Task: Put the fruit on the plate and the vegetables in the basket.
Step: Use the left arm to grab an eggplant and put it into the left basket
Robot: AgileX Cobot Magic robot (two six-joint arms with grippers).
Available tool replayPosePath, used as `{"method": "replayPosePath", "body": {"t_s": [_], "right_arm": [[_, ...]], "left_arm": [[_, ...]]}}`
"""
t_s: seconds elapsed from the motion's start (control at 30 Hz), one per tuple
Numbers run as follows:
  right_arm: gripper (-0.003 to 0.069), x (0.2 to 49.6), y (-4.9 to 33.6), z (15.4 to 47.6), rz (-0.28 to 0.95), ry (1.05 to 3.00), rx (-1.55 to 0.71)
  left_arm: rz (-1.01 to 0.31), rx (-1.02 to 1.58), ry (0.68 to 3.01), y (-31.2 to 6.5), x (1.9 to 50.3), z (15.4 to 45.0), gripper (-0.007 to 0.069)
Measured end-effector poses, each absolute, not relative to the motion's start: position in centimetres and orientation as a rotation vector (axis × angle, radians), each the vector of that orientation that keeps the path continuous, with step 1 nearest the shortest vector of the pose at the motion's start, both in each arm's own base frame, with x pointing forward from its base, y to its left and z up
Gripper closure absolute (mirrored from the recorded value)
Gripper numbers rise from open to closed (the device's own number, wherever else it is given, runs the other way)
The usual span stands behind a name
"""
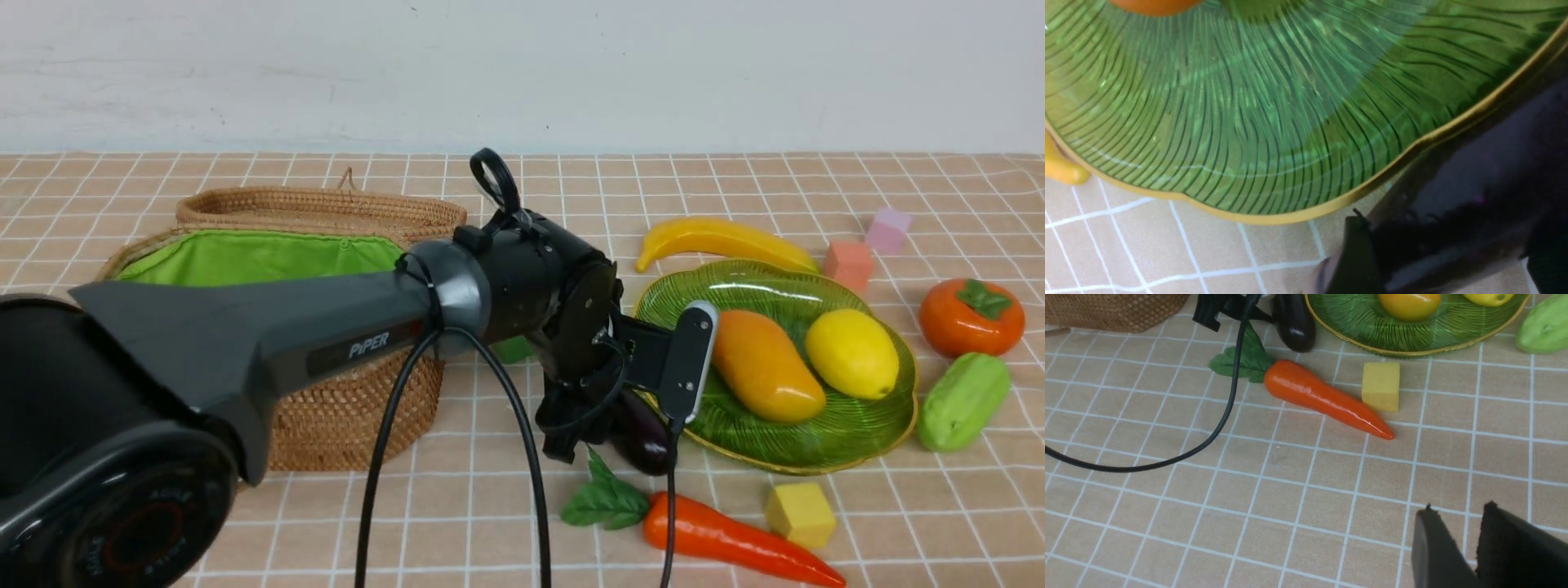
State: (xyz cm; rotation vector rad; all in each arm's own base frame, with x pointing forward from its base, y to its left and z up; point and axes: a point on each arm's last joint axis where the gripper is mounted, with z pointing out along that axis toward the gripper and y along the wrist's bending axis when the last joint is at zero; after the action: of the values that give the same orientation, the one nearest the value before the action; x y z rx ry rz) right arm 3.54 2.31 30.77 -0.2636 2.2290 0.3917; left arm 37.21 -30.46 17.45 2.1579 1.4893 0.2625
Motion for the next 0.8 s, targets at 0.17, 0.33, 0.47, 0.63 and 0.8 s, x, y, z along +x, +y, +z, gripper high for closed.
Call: {"method": "replayPosePath", "body": {"t_s": [0.17, 0.33, 0.47, 0.63, 0.8], "right_arm": [[0.0466, 3.5, 2.3, 30.8, 0.392, 2.229, -0.264], [0.0466, 3.5, 2.3, 30.8, 0.392, 2.229, -0.264], [0.0463, 3.5, 2.3, 30.8, 0.392, 2.229, -0.264], [0.046, 3.5, 2.3, 30.8, 0.392, 2.228, -0.263], [0.0456, 3.6, 2.3, 30.8, 0.392, 2.226, -0.263]], "left_arm": [[0.265, 2.159, 1.484, -30.6, 37.4, 17.2, 0.0114], [0.249, 2.187, 1.514, -30.4, 37.2, 17.1, 0.0113], [0.237, 2.252, 1.57, -29.8, 36.7, 17.7, 0.0123], [0.232, 2.275, 1.604, -29.3, 36.5, 18.0, 0.014], [0.234, 2.239, 1.583, -29.6, 36.8, 18.0, 0.0146]]}}
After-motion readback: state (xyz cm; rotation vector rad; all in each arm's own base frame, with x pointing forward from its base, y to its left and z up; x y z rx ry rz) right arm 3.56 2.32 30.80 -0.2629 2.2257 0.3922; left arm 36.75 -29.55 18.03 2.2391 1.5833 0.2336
